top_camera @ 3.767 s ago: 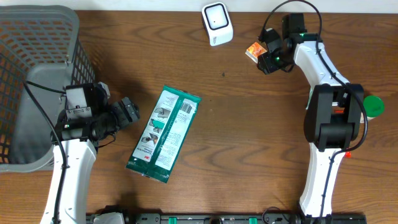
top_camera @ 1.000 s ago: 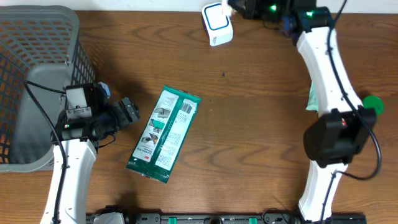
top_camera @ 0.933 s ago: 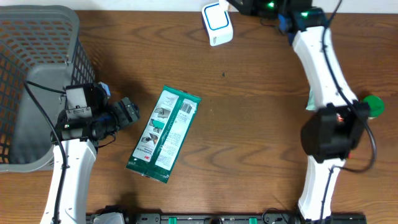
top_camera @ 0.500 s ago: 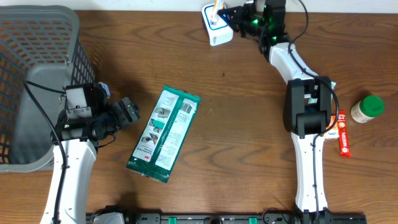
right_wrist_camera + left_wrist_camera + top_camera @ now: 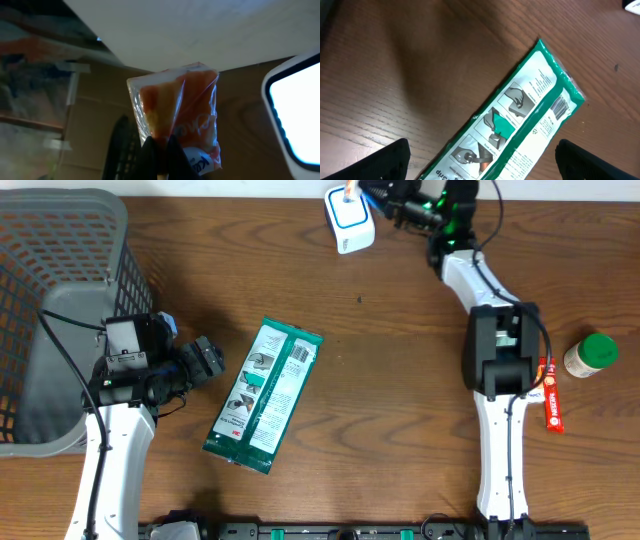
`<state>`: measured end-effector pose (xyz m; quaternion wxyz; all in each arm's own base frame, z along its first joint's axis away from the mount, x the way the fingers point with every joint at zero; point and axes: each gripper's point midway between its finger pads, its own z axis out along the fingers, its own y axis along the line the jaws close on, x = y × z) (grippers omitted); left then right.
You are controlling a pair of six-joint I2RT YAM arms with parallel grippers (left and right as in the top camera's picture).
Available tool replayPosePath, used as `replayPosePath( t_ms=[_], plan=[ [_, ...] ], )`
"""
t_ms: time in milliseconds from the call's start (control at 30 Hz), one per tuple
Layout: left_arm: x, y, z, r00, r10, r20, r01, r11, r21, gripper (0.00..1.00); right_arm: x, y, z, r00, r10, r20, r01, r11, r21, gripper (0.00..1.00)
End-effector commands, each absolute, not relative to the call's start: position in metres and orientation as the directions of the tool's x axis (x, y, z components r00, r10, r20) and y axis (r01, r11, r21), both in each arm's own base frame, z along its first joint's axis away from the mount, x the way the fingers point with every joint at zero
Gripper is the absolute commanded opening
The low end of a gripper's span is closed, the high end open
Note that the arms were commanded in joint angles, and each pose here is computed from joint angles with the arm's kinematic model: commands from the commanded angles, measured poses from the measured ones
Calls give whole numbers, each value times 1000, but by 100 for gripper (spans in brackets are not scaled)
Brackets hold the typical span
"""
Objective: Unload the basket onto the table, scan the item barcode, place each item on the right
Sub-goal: 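Hold the orange pack's barcode in front of the scanner, then carry the orange pack right and set it down near the jar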
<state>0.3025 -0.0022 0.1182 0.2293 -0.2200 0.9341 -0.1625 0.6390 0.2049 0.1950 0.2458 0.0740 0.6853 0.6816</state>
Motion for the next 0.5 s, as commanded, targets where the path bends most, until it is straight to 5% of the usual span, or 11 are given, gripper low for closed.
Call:
replayPosePath(
  t_ms=[0,467],
  plan=[
    [303,3,118,-787,-505,-355,-361,843,-398,93,606,187,290,-886,355,-298,-316,9,949,2],
    [303,3,118,-787,-505,-355,-361,843,-398,93,499,169,465,-793,249,-556,-571,14,821,2]
  ],
)
